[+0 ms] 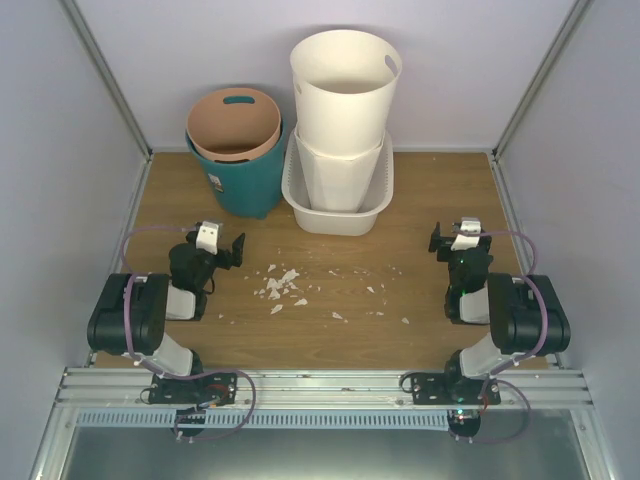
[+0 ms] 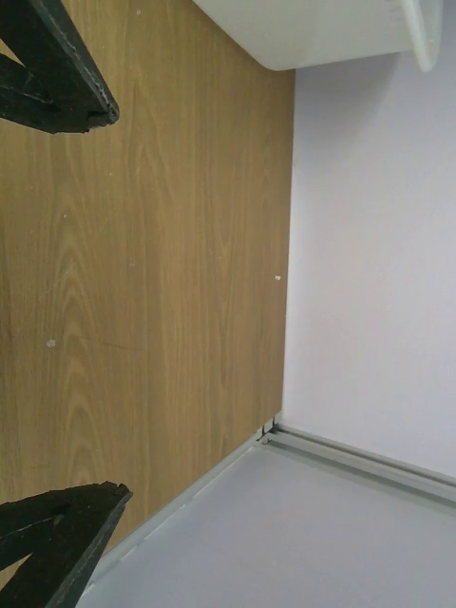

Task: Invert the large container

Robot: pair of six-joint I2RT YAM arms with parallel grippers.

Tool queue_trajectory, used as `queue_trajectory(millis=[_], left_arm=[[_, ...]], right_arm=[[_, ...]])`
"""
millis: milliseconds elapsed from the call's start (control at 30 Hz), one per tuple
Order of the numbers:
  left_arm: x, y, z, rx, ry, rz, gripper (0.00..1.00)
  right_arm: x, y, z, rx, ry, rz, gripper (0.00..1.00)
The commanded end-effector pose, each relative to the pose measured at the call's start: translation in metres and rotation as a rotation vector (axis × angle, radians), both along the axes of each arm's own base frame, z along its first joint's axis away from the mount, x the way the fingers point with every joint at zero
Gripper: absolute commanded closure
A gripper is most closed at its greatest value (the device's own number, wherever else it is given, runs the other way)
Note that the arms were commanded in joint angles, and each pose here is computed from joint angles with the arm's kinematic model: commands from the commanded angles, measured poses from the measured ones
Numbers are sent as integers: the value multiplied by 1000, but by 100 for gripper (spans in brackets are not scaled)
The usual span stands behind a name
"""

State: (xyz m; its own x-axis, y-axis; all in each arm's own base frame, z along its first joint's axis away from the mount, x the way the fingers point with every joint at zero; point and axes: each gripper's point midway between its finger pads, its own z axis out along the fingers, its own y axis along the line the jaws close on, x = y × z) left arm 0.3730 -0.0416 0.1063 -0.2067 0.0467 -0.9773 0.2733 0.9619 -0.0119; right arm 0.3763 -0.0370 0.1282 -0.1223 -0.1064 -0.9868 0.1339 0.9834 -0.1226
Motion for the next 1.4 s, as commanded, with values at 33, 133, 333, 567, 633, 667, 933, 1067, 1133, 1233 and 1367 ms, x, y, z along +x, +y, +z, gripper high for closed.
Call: queue_trajectory(millis=[33,133,333,567,633,667,933,1067,1133,1233,1367], left_arm=[[3,0,13,9,-57,-3,1],[4,-1,15,10,-66,-5,1],[4,-1,19,10,-84,-14,1],[7,-5,35,11,-101,-44,1],[8,-2,49,6,-107,-40,1],[9,0,60,12,-121,-37,1],[13,26,193,115,-239,-17,1],[-16,16,279,318,-438,-76,1],[-33,7,326,422,-569,-110,1],[-48,-18,376,601,-787,-231,1],[-27,-42,419,747,-1029,-269,1]], right_arm=[[2,-2,7,-6,-31,-7,0],[2,-3,9,-7,-35,-9,0],[3,-3,10,-6,-39,-5,0],[4,-6,24,-20,-46,-40,0],[8,-11,41,-18,-54,-76,0],[8,-13,52,-21,-64,-91,0],[27,6,202,-3,-172,6,0],[33,25,249,62,-129,110,0],[31,39,257,94,-95,185,0],[27,68,261,149,-60,336,0],[30,99,251,263,47,502,0]])
